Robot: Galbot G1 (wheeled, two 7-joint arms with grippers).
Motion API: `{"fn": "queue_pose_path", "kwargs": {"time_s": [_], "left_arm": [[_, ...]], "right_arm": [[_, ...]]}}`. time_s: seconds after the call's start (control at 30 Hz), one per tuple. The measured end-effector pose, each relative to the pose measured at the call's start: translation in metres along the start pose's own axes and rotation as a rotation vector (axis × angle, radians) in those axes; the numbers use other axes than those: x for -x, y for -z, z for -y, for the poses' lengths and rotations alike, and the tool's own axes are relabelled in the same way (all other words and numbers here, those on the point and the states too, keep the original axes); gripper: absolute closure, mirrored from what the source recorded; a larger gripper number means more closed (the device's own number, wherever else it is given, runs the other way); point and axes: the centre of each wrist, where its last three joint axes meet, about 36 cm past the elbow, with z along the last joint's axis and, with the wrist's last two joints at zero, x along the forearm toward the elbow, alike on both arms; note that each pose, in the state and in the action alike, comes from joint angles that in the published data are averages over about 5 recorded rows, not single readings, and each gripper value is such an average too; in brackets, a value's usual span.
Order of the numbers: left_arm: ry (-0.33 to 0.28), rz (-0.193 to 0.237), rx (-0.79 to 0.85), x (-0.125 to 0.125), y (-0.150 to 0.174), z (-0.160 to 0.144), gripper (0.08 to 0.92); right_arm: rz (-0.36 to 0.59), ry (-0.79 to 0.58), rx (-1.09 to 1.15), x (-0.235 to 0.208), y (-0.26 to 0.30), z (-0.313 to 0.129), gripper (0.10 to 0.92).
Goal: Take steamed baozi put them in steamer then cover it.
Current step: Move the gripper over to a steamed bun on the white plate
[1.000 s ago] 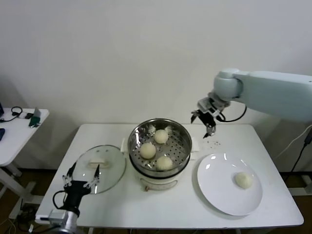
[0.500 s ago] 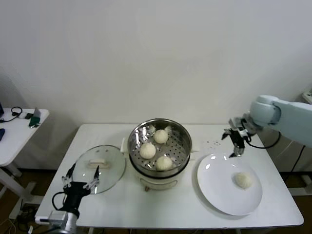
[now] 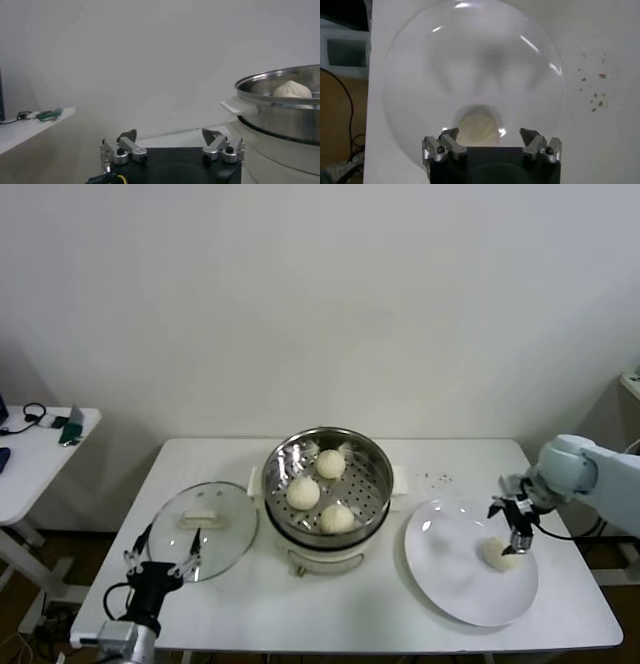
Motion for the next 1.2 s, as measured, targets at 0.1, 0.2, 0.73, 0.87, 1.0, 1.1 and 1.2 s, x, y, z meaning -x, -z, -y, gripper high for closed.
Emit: {"fn": "queue_pose_path", "kwargs": {"time_s": [0.1,0.2,0.73,0.87,1.0,1.1,1.2], "left_arm": [[0.002,-0.003,0.0,-0.001,0.0,-0.001,0.177],[0.003,-0.008,0.0,-0.001,-0.001,-0.001,0.177],[0.007,-0.019,0.001,-0.003,-0.005,-0.002,0.177],[0.007,-0.019,0.001,-0.002,-0.005,-0.002,0.177],[0.008,-0.02,0.001,-0.002,-0.005,-0.002,0.177],[0.009,-0.021,0.0,-0.002,-0.006,-0.003,0.177],[0.008,-0.021,0.0,-0.002,-0.006,-0.003,0.177]], "right_arm": [[-0.01,0.01,0.008,0.011,-0.005,-0.003,0.2],[-0.022,0.017,0.01,0.02,-0.007,-0.005,0.2],[-0.048,0.031,-0.003,0.044,-0.002,0.001,0.2],[-0.05,0.038,-0.008,0.046,-0.002,0.002,0.226],[-0.053,0.041,-0.009,0.047,-0.003,0.002,0.274],[-0.052,0.039,-0.007,0.045,-0.004,0.003,0.299],[-0.05,0.036,0.0,0.043,-0.005,0.004,0.315]]}}
